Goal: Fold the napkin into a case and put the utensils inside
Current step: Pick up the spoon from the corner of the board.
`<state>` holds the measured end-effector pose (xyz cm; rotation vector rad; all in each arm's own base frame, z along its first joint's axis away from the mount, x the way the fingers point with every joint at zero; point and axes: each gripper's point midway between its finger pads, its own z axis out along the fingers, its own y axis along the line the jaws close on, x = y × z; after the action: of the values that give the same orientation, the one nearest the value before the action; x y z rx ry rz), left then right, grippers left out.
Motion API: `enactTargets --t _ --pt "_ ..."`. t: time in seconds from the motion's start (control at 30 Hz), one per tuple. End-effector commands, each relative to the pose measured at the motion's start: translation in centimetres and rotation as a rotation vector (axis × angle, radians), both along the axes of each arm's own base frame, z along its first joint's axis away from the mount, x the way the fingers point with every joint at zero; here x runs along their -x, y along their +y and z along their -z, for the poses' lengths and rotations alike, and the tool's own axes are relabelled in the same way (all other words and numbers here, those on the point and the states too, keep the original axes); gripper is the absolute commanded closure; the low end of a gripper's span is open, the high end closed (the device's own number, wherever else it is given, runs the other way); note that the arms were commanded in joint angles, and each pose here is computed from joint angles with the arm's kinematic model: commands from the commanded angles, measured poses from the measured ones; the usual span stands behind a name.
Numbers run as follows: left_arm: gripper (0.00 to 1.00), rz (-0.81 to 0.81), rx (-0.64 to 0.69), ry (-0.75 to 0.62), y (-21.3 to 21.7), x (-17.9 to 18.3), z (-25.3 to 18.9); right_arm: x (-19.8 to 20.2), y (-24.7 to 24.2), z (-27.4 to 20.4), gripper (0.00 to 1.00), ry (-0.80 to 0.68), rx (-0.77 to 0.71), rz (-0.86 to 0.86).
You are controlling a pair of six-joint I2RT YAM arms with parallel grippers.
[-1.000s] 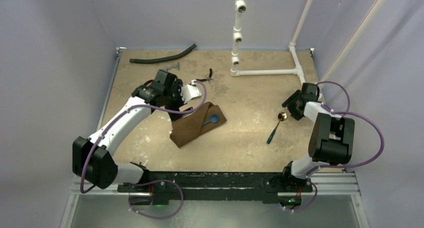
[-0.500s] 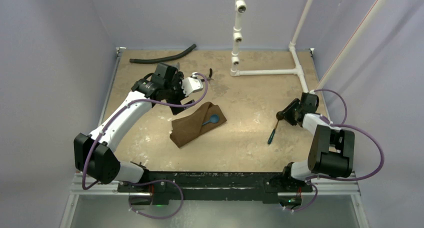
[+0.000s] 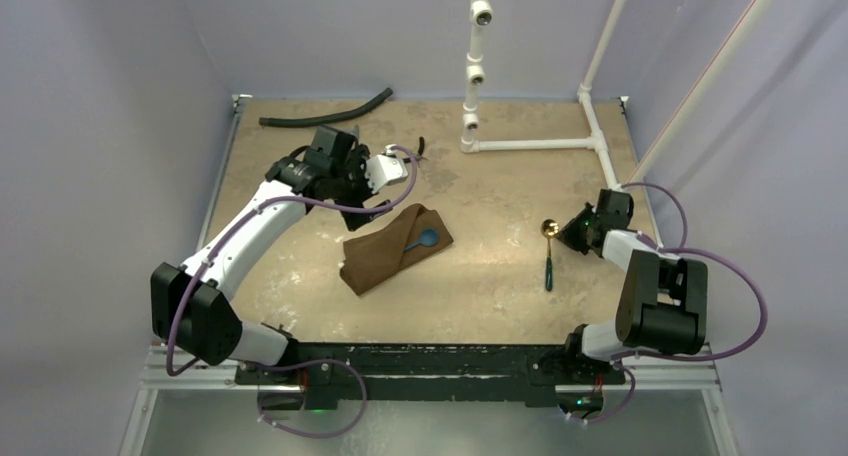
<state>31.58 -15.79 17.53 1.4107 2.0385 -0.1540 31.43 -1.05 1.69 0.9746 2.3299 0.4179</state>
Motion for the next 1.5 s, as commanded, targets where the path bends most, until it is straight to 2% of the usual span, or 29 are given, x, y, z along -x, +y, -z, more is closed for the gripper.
enactTargets --t 0.0,0.07,0.1,0.13,0.17,0.23,0.33,0.47,0.6,0.7,0.77,0.8,0.9,1.07,1.17,1.3,1.47 --pt "0.01 0.001 0.086 -0.003 -1.7 -0.8 -1.7 1.2 1.8 0.1 0.88 0.030 -0.011 -0.053" --pt "0.01 -0.003 0.086 0.030 -2.0 -0.9 -1.5 1.3 2.0 -0.3 0.53 0.038 0.025 -0.069" --pt "0.02 -0.005 0.087 0.041 -2.0 -0.9 -1.5 1.7 2.4 -0.4 0.39 0.052 0.036 -0.084" --pt "0.02 -0.005 0.095 0.045 -2.2 -0.9 -1.6 1.9 2.7 -0.5 0.26 0.058 0.050 -0.102" --pt "0.01 -0.007 0.103 0.045 -2.3 -0.8 -1.5 2.2 3.0 -0.6 0.22 0.066 0.067 -0.118" --pt "0.01 -0.010 0.119 0.031 -2.4 -0.8 -1.7 3.1 3.8 -0.4 0.21 0.084 0.079 -0.146" --pt "0.01 -0.011 0.126 0.021 -2.4 -0.8 -1.8 4.6 4.8 0.7 0.26 0.131 0.053 -0.168" --pt "0.01 -0.012 0.135 0.011 -2.4 -0.8 -2.3 6.0 6.4 1.4 0.43 0.186 0.027 -0.204" --pt "0.01 -0.005 0.142 0.005 -2.4 -0.5 -2.5 6.9 7.7 1.8 0.51 0.237 0.053 -0.245" --pt "0.01 0.000 0.147 -0.001 -2.5 -0.5 -2.7 6.9 8.7 2.2 0.81 0.265 0.061 -0.278" --pt "0.02 0.002 0.147 0.003 -2.5 -0.3 -2.6 6.7 9.5 2.5 0.86 0.286 0.085 -0.308" --pt "0.01 0.004 0.148 0.003 -2.5 -0.3 -2.6 6.6 10.0 2.7 0.84 0.299 0.098 -0.327" --pt "0.02 0.007 0.146 0.000 -2.4 -0.2 -2.6 6.1 11.6 2.7 0.62 0.319 0.119 -0.385" --pt "0.01 0.012 0.142 -0.001 -2.1 0.2 -2.2 5.4 11.1 -0.1 0.34 0.285 0.196 -0.404" --pt "0.01 0.018 0.137 -0.002 -2.0 0.4 -2.1 6.3 11.4 -2.7 0.23 0.253 0.156 -0.386" --pt "0.01 0.027 0.137 -0.002 -2.1 0.4 -2.3 8.2 12.7 -5.0 0.25 0.204 -0.005 -0.280" --pt "0.02 0.031 0.138 -0.001 -2.1 0.6 -2.2 9.2 11.8 -5.1 0.24 0.216 -0.014 -0.187"
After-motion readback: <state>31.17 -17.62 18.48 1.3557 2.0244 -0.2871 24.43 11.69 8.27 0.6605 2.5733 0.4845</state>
